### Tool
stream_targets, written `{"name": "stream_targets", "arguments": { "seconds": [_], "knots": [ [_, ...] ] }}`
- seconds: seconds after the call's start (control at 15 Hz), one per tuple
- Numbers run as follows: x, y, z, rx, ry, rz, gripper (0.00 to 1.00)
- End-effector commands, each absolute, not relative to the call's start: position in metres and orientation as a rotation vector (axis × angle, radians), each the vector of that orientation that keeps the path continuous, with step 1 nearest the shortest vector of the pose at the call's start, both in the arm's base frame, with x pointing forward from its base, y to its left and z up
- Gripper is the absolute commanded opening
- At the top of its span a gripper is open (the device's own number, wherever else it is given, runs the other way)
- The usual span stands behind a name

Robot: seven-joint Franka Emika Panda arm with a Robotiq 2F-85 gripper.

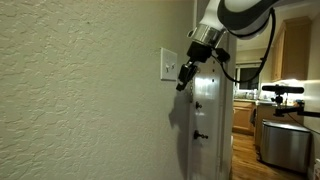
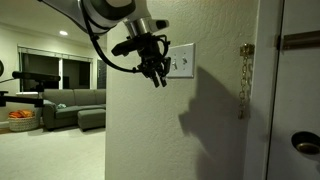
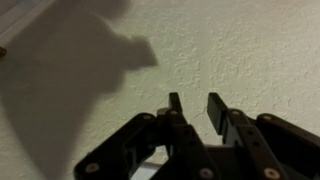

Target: Turn the left switch off

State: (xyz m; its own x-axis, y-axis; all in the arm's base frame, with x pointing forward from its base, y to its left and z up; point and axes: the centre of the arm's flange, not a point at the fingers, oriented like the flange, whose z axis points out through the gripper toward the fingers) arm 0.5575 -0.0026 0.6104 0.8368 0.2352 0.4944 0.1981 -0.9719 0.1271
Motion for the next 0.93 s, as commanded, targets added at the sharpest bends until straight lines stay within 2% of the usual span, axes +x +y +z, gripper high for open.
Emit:
{"name": "stream_targets", "arguments": {
  "seconds": [0.0,0.27,0.4,0.67,0.73,0.87],
  "knots": [
    [0.521,-0.010,0.592,2.950,0.410,0.707,0.64],
    [0.513,-0.015,0.559,2.975,0.444,0.575,0.90],
    [0.511,-0.017,0.542,2.991,0.450,0.507,0.99],
    [0.504,-0.020,0.513,3.023,0.463,0.397,1.00],
    [0.523,-0.014,0.520,3.023,0.445,0.447,1.00],
    [0.520,-0.015,0.511,3.030,0.444,0.418,1.00]
  ]
}}
